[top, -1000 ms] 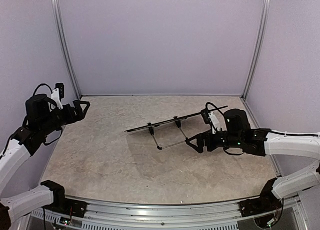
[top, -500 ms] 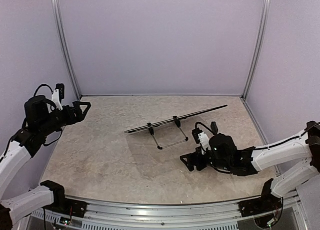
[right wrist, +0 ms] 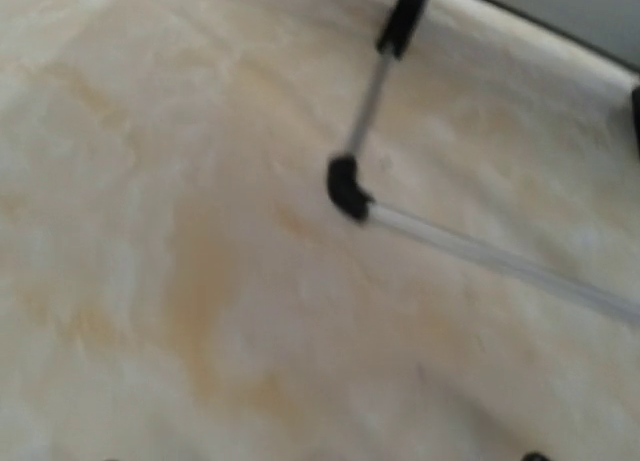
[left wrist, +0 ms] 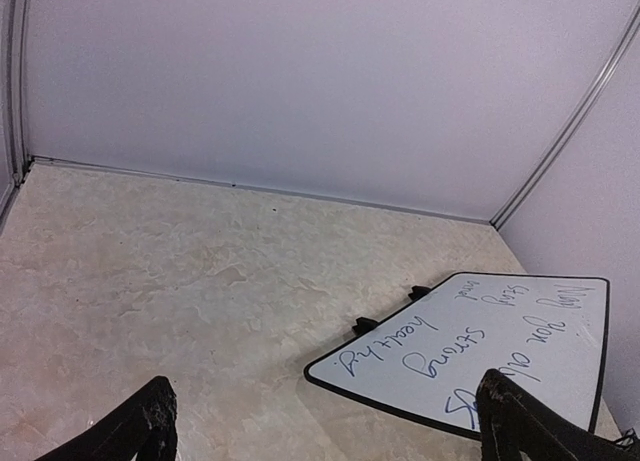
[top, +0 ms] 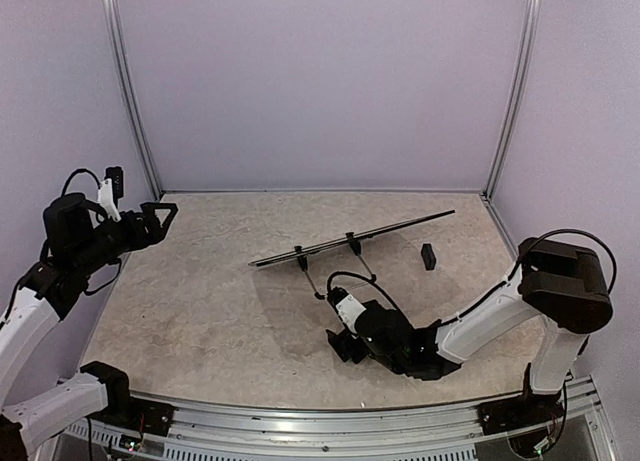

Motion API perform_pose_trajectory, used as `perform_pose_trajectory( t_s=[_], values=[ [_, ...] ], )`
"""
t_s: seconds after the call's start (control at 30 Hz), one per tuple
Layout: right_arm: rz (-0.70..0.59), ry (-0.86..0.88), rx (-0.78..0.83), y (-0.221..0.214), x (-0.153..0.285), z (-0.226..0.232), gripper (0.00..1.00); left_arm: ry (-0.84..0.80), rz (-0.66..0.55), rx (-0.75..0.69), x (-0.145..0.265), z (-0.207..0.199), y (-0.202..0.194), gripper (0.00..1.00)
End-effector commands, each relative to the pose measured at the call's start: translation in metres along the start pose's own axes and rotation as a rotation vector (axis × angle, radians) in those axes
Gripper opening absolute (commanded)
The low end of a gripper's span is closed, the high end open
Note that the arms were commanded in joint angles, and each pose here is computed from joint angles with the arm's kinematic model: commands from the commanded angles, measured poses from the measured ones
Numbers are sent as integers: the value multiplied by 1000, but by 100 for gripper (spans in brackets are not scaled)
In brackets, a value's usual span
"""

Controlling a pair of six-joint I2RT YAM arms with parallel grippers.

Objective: Erase the whiteboard
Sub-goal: Adjust the whiteboard at the center of the board.

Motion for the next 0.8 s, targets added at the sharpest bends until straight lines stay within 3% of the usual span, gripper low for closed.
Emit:
perform_pose_trajectory(
  t_s=[0.0,0.37,0.77],
  values=[
    [-61,-109,60,22,-20,10,81,18,-40,1,4,2,3,99],
    [31,-230,182,36,-78,30,76,45,-55,2,6,4,5,99],
    [177,-337,3,16,-102,6,78,62,-72,2,8,5,7,99]
  ],
)
Point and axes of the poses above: each gripper's point midway between its finger pads, its own x axis back along the fingers, its own z axis along the line the jaws close on, y = z × x, the point moved 10 cm from there along x, back along the fingers, and after that the axes turned 7 degrees about x, right-handed, at the moved point
